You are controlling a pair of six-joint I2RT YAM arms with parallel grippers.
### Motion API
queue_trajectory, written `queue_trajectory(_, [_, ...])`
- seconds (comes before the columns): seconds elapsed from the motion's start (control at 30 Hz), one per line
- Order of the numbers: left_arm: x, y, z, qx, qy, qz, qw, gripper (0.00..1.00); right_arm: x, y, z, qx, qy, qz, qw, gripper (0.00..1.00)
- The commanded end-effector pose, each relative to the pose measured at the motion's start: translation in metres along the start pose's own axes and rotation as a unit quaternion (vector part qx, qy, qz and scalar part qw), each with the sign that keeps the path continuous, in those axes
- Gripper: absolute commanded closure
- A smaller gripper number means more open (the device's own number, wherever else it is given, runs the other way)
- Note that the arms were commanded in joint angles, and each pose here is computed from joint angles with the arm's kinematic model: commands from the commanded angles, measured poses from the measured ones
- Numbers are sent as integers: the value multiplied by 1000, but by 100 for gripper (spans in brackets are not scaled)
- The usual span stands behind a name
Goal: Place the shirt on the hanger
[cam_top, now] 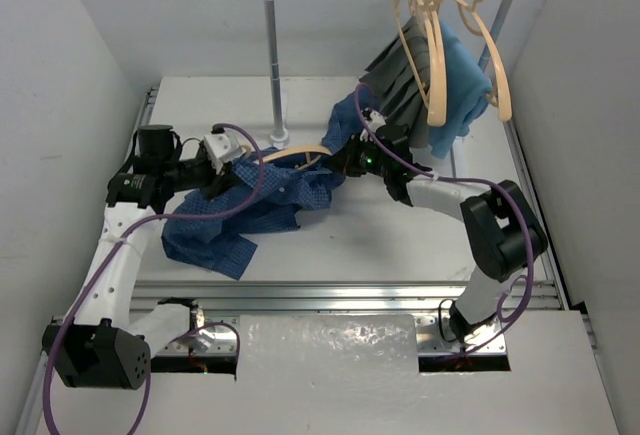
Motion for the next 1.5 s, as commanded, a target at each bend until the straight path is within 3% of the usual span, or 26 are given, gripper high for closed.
queue_trajectory(0.0, [-23, -27, 3, 69, -8, -29, 997, 100, -11, -10, -25, 15, 38, -13, 999, 100])
queue_trajectory(0.3, [-24, 10, 2, 113, -8, 49, 992, 100, -25, -22, -29, -70, 73, -33, 994, 100])
queue_trajectory(0.43, [-22, 11, -12, 149, 39, 32, 988, 100, -30, -39, -25, -168, 133, -53, 975, 100])
queue_trajectory(0.53, [-21, 5, -20, 158, 64, 12, 985, 100, -30, -40, -12, -243, 133, -49, 960, 100])
queue_trajectory(0.77, [-32, -18, -19, 169, 58, -20, 984, 100, -30, -31, -34, -145, 66, -8, 987, 100])
queue_trajectory(0.97, [-34, -21, -17, 160, 54, -23, 985, 100, -29, -29, -33, -140, 46, 8, 989, 100])
queue_trajectory(1.1, [-24, -7, 7, 138, -3, 1, 990, 100, -34, -31, -21, -174, 47, -9, 984, 100])
queue_trajectory(1.3, [-6, -9, 23, 109, -32, -30, 993, 100, -28, -28, 65, -331, 9, -43, 943, 100])
queue_trajectory(1.4, [2, -16, 24, 107, -31, -43, 993, 100, -25, -17, 109, -404, -28, -53, 913, 100])
queue_trajectory(1.47, [7, -19, 20, 109, -22, -47, 993, 100, -21, 4, 131, -464, -61, -28, 883, 100])
Point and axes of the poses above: each gripper's point midway between its finger pads, its own x axis out along the fingers, its own z axis along the line the jaws close on, y = z × x, the point moved 3 cm from there along -x, back along the fingers, and after that the axes turned 4 degrees about x, right-handed, at the moved point
